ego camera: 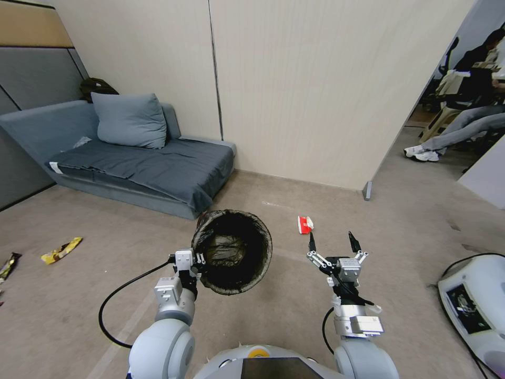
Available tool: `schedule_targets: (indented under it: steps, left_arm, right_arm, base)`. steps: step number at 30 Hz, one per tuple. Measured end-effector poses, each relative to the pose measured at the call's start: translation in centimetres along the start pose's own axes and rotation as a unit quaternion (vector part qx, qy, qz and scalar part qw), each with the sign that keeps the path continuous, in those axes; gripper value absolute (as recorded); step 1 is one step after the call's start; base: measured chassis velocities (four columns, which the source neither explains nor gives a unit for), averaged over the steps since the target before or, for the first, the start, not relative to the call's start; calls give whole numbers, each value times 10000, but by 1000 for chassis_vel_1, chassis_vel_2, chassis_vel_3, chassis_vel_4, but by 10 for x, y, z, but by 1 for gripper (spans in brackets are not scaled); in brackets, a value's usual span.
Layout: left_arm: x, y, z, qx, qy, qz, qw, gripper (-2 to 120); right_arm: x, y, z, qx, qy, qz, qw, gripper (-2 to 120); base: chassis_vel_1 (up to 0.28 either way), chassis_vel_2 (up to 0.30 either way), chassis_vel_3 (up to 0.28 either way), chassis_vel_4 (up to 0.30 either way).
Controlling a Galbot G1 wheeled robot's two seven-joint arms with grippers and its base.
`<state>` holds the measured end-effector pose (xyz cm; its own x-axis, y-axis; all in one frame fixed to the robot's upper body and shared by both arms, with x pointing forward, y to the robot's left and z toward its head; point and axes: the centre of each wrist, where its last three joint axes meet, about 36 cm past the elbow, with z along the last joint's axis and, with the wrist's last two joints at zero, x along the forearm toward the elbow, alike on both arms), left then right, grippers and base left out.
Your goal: Pick up the trash bin, then pick up the garbage from the floor and place it into the trash bin.
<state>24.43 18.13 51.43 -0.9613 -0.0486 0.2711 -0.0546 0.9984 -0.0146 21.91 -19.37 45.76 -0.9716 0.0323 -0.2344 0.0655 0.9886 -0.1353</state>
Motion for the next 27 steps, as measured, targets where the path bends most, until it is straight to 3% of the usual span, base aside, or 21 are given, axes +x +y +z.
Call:
schedule_targets:
  steps: [27]
  left_arm:
    - [-1, -1, 0, 19, 3, 10, 10000, 1]
  right_arm:
    - [0, 0, 0, 6, 11, 10, 10000, 100]
  base:
    - [-72, 75, 75, -72]
